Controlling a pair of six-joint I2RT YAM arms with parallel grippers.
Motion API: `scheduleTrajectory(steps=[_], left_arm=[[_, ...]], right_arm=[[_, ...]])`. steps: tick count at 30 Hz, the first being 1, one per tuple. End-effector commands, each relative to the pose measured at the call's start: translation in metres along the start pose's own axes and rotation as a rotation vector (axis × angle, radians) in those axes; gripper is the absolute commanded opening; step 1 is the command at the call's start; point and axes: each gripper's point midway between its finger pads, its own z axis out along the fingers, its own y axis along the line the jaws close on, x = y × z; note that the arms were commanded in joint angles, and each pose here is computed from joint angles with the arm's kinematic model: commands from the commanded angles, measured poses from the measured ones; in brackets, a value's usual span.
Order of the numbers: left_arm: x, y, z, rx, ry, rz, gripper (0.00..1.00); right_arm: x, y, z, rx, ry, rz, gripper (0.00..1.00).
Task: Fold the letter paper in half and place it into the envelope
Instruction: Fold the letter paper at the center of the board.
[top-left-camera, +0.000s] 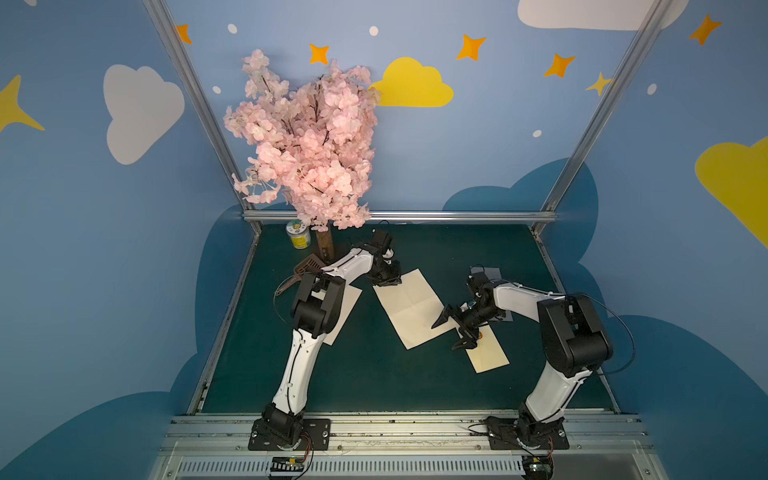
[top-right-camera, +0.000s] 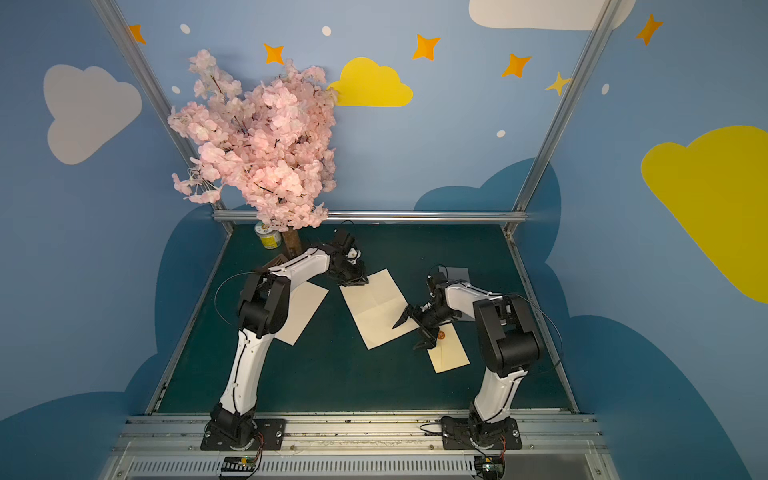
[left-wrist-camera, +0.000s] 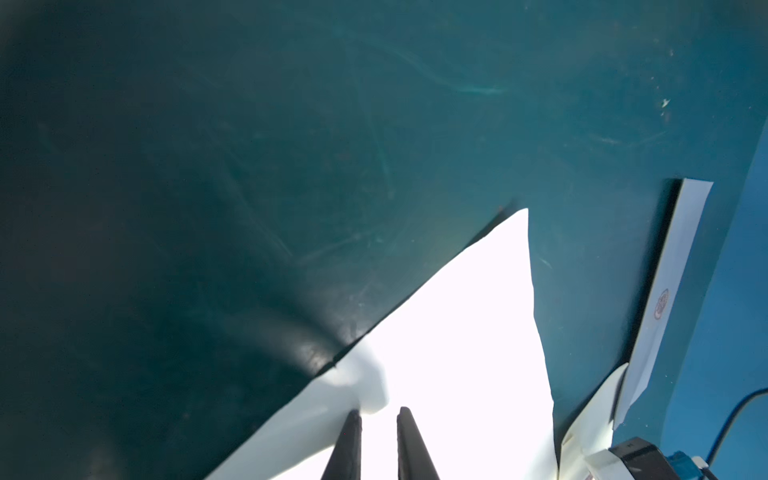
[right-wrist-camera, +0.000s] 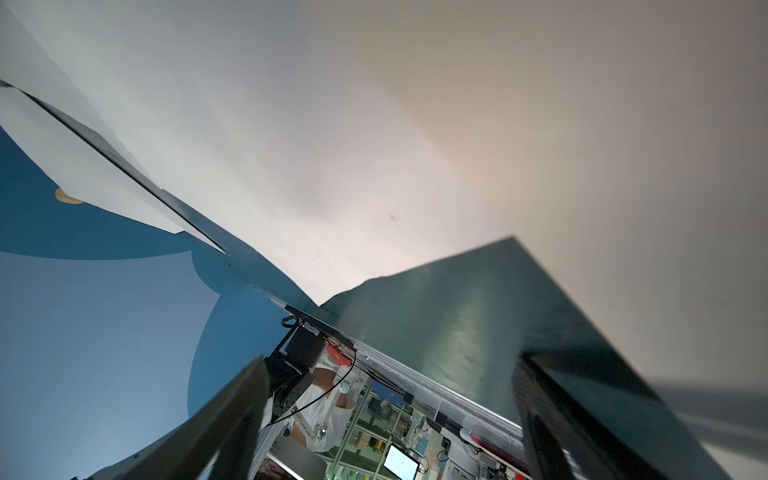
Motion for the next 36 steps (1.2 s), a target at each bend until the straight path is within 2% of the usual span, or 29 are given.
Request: scheduleTrajectory(steps=[1,8,26,31,36], left_arm=[[0.013,0.008,0.008,-0.022,0.057,-0.002,0.18],[0.031,0.016,0.013,-0.018,0.113,-0.013,0.12],[0.079,0.014,0.000,0.051,0.203,-0.032,0.08],[0.086,0.001,-0.008,0.099,0.210,-0.025,0.07],[0.092,-0.029,-0.022,0.180,0.194,0.002,0.05]], right_arm=[[-0.017,0.002,0.010,-0.008,-0.015,-0.005,0.92],[-0.038,0.014,0.013,-0.034,-0.025,0.007,0.92],[-0.088,0.060,0.021,-0.166,-0.055,-0.009,0.92],[-0.090,0.073,0.014,-0.182,-0.061,-0.032,0.92],[-0.087,0.077,0.009,-0.189,-0.060,-0.046,0.92]])
